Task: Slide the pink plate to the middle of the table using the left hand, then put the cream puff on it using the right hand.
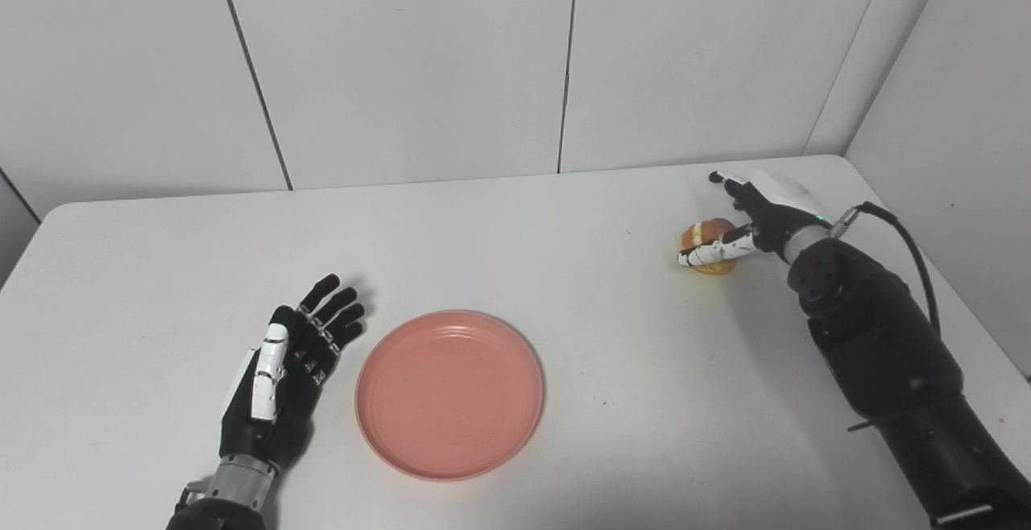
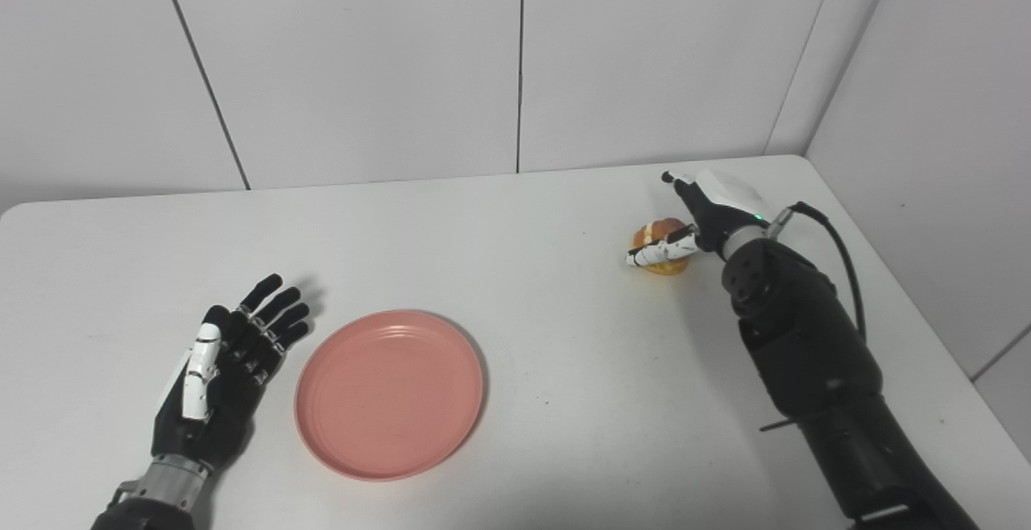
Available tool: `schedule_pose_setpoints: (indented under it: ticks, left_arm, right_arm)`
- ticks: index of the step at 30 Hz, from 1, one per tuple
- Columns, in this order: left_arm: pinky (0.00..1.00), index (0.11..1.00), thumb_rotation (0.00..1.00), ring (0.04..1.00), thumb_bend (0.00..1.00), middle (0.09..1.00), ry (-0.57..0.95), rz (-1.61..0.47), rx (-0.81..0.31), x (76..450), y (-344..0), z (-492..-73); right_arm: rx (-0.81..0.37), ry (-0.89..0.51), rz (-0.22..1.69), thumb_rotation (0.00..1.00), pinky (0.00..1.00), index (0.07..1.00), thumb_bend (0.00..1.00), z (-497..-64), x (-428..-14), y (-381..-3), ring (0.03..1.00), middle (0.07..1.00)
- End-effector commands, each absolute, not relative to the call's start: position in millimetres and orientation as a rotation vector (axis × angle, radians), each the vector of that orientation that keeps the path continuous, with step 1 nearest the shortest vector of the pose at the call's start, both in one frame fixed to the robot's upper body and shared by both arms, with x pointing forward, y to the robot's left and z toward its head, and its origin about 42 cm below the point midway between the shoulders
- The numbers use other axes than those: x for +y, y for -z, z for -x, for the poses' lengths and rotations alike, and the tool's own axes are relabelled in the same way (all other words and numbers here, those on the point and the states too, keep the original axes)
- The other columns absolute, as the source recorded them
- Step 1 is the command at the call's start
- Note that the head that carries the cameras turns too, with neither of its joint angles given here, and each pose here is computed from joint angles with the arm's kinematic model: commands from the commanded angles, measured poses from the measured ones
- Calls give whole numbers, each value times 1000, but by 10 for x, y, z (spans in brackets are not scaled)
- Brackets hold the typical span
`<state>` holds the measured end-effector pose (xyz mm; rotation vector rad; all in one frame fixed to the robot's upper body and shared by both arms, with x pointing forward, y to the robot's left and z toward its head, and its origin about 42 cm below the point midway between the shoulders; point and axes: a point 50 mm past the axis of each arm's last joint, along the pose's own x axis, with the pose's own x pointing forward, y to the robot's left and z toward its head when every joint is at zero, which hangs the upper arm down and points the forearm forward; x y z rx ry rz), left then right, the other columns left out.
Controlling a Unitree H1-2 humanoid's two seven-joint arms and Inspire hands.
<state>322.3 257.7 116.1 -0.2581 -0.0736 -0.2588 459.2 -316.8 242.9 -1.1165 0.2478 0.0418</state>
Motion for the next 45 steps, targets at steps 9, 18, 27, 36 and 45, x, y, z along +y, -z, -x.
schedule_pose_setpoints:
  ticks: [9,18,27,36,45]
  left_arm:
    - [911,849,1000,871,482,869,196,257,80,2761,-741,-2913]
    - [909,841,1000,866,474,863,200,262,74,2730,-787,-2894]
    - [923,851,1000,877,465,871,207,278,77,2705,-814,-2896]
    - [924,851,1000,875,454,869,205,275,72,2697,-831,-2881]
    - [948,865,1000,889,442,881,208,281,72,2688,-845,-2880]
  right_arm:
    - [177,-18,1118,297,787,939,964,-4743,-3213,-2729,916,969]
    - [209,-36,1098,284,830,932,966,-4786,-3225,-2713,930,960]
    - [246,-47,1141,288,768,899,963,-4794,-3238,-2752,894,919]
    - [265,-50,1144,194,429,880,895,-4794,-3252,-2747,519,586]
    - [274,-11,1197,74,546,771,795,-4808,-3306,-2680,618,696]
